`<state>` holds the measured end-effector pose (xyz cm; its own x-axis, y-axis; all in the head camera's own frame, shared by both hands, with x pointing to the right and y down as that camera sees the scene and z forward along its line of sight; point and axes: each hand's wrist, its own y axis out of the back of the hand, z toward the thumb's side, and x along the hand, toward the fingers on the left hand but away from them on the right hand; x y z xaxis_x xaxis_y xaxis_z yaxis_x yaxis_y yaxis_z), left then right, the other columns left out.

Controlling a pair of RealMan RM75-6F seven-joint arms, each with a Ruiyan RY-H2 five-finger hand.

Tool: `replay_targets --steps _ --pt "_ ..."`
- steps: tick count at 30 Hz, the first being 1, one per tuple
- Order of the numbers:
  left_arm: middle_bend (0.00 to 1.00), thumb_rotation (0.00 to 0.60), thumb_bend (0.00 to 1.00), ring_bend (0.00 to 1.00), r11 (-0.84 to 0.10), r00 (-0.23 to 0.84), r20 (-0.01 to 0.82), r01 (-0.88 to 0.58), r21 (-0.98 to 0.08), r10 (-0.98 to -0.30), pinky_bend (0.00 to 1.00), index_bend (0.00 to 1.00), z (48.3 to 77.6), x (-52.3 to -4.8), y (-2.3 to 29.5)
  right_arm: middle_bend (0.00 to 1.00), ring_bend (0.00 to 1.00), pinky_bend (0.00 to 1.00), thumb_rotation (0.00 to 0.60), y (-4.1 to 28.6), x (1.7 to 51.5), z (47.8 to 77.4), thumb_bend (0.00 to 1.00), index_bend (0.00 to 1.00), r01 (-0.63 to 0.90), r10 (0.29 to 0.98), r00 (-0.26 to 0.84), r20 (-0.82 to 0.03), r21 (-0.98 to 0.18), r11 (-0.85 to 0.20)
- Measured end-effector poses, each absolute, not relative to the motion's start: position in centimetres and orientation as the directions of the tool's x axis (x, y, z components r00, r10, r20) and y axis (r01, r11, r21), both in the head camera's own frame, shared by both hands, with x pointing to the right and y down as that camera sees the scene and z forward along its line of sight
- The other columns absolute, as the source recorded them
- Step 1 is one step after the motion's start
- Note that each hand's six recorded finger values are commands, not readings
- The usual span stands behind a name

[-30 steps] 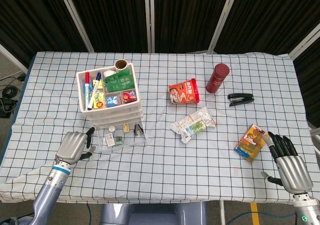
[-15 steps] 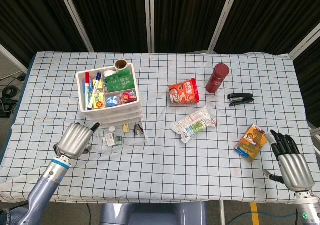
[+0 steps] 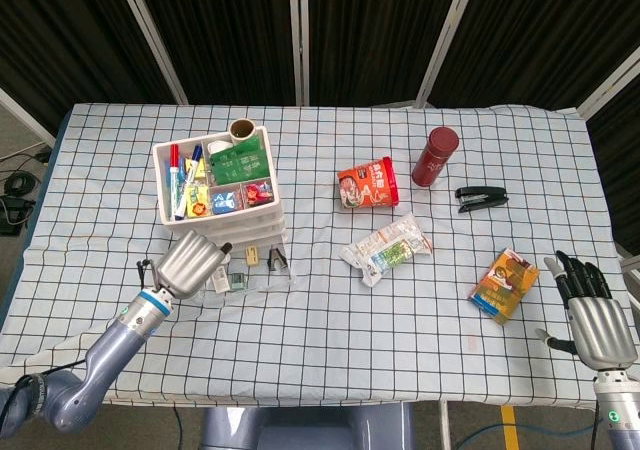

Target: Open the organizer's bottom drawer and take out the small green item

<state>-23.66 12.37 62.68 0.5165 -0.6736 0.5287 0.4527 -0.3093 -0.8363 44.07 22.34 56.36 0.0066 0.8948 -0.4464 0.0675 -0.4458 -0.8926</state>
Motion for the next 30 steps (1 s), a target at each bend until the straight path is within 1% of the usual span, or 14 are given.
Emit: replay_targets --steps 5,9,23,27,30 --pt "1.00 0.600 0.09 0.97 -0.280 0.537 0.554 0.509 -0.814 -0.635 0.85 0.48 64.3 -22.9 11.9 0.00 0.00 0.00 0.600 21.9 44.8 56.2 0.00 0.00 0.073 0.899 -0.022 -0.438 -0.897 -0.435" --pt "1.00 0.600 0.09 0.97 -0.277 0.547 0.579 0.538 -0.796 -0.604 0.85 0.49 65.6 -22.2 11.7 0.00 0.00 0.00 0.600 21.8 45.0 56.1 0.00 0.00 0.073 0.899 -0.025 -0.436 -0.898 -0.434" --pt "1.00 0.600 0.09 0.97 -0.272 0.575 0.620 0.577 -0.770 -0.534 0.85 0.53 67.8 -20.8 12.3 0.00 0.00 0.00 0.600 21.3 46.0 56.0 0.00 0.00 0.088 0.900 -0.056 -0.432 -0.900 -0.427" --pt "1.00 0.600 0.13 0.97 -0.267 0.577 0.630 0.590 -0.762 -0.520 0.85 0.53 68.3 -20.5 12.2 0.00 0.00 0.00 0.600 21.1 46.3 55.9 0.00 0.00 0.093 0.900 -0.062 -0.431 -0.900 -0.425" --pt "1.00 0.600 0.21 0.97 -0.270 0.578 0.637 0.596 -0.756 -0.510 0.85 0.53 68.6 -20.4 12.3 0.00 0.00 0.00 0.600 21.0 46.4 56.0 0.00 0.00 0.094 0.899 -0.065 -0.433 -0.899 -0.427"
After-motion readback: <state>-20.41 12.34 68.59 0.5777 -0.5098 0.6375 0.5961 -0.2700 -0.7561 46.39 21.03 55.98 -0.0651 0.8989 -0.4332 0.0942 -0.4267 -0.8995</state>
